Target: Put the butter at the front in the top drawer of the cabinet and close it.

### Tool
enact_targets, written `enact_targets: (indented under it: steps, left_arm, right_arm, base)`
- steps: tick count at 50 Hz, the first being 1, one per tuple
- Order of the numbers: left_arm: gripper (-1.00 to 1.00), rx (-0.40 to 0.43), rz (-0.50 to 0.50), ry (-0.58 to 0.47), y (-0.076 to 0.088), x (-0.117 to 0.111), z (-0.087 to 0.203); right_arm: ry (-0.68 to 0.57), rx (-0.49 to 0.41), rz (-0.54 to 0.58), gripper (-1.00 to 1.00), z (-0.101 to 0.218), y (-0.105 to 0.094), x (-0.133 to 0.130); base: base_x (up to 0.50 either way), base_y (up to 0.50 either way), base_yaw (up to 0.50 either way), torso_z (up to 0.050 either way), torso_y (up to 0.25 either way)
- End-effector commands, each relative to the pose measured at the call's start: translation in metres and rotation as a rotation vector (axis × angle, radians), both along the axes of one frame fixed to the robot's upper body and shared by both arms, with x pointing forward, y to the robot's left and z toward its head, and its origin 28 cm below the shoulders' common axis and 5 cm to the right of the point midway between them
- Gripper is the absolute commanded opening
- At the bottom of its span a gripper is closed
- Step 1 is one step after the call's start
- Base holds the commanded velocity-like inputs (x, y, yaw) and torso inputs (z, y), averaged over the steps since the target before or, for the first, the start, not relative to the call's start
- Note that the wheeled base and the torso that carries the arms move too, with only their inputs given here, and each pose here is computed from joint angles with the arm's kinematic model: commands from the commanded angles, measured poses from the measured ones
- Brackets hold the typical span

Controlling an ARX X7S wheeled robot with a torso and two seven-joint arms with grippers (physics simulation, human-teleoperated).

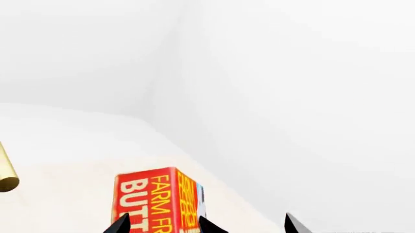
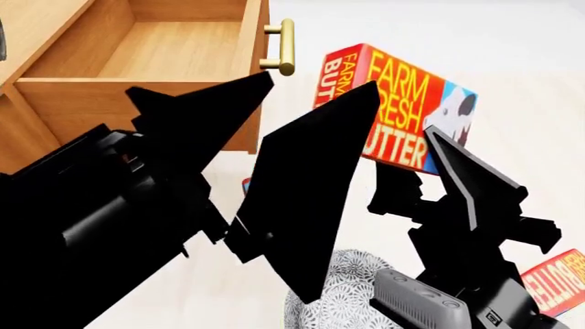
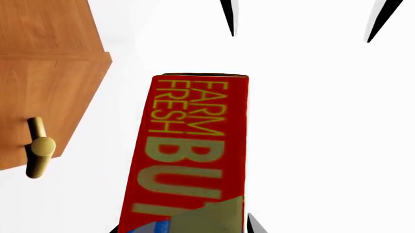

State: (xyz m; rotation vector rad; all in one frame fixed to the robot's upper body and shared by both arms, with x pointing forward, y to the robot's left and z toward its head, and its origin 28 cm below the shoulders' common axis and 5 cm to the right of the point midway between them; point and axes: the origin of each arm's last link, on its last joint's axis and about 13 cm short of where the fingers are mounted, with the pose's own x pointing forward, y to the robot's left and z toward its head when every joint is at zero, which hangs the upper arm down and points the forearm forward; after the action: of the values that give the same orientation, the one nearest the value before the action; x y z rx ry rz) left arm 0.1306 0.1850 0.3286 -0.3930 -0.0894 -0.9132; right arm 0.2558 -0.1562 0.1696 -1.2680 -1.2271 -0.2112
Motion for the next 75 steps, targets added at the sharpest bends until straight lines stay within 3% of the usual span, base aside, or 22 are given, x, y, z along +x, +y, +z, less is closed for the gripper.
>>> enact_targets:
  steps: [1,22,45,75]
  left_arm:
    - [1.00,0.021,0.003,0.042,-0.003,-0.001,0.012]
    - [1.00,0.099,0.028,0.020,-0.010,-0.003,0.028]
    - [1.00,0.063,0.049,0.081,-0.013,0.009,0.031]
    - [1.00,0.086,0.007,0.107,-0.014,0.008,0.030]
  right_arm:
    - [-0.057,-0.004,-0.011,-1.00,0.010,-0.001,-0.001]
    - [-0.087,-0.019,-0.005,-1.00,0.019,0.000,-0.006]
    - [-0.114,-0.031,-0.016,-1.00,0.028,-0.003,-0.014]
    - [-0.119,-0.032,-0.012,-1.00,0.028,-0.001,-0.017]
  base:
    - [0.00,0.00,0.00,0.000,0.000]
    - [0.00,0.00,0.00,0.000,0.001]
    - [0.00,0.00,0.00,0.000,0.001]
    - [0.00,0.00,0.00,0.000,0.001]
